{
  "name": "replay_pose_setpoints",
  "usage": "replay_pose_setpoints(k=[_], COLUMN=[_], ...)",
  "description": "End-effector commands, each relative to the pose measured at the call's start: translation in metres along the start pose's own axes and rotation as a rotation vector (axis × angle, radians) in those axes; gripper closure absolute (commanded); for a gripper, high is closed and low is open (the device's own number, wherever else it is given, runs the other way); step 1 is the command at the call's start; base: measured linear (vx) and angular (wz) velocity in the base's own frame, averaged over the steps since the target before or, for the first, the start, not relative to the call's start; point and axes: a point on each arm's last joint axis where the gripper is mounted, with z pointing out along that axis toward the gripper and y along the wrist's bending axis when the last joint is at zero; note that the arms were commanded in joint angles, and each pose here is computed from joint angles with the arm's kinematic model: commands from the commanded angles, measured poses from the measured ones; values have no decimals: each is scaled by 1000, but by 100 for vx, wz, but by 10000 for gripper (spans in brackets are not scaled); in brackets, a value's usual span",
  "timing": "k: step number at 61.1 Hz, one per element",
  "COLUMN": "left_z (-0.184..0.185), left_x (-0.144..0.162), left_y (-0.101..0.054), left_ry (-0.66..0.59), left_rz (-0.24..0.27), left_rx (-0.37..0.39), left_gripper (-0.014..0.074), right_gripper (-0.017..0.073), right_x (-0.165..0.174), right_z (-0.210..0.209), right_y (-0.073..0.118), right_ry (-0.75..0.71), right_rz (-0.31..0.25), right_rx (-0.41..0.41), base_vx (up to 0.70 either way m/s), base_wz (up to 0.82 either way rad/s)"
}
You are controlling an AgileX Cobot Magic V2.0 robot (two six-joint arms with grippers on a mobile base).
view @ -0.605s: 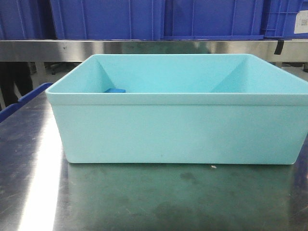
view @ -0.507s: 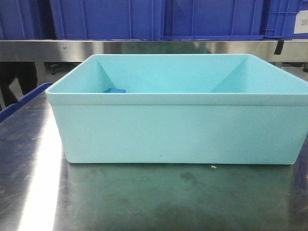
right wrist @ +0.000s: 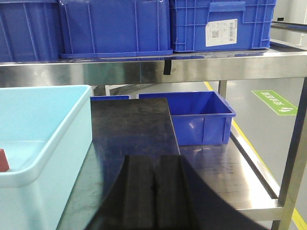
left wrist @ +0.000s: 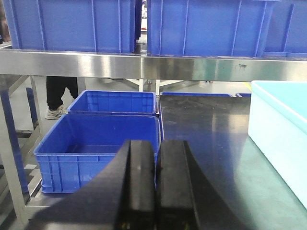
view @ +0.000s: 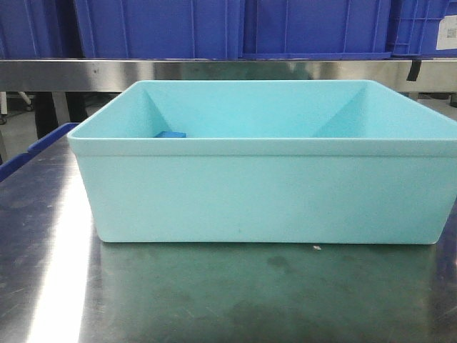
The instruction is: Pick red cube and place on left shelf
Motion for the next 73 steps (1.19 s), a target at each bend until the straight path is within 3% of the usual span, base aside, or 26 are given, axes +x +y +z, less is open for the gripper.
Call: replay_pose_setpoints(k=[1,17,28,34,49,63,73], left_z=[0,0,0,0,0,0,0], left_x=[-1,-1,-1,-1,-1,-1,-1], left_y=[1,1,1,1,1,1,1], left_ry=[-78,-78,-78,-78,-78,-78,-78], left_rz=[-9,-9,-9,-9,-9,-9,-9], left_rx=[-3,-3,-3,-3,-3,-3,-3], left_gripper=[492,492,492,492,492,492,492], right_gripper=[506,506,506,506,506,506,505], right_x=[-19,-20,-34,-60,-142,-208,-238], right_z=[-3,-3,-6,-10,-2,32,67], right_y=[1,1,2,4,10,30,59], right_ry=[-147,-160,-246,-247,-36,119,257], right_rz=[-9,-9,28,22,-26,-22,-44], right_rx=[-3,-4,-9,-13,0,-174,-333], base_vx=[0,0,0,0,0,0,0], base_wz=[0,0,0,0,0,0,0])
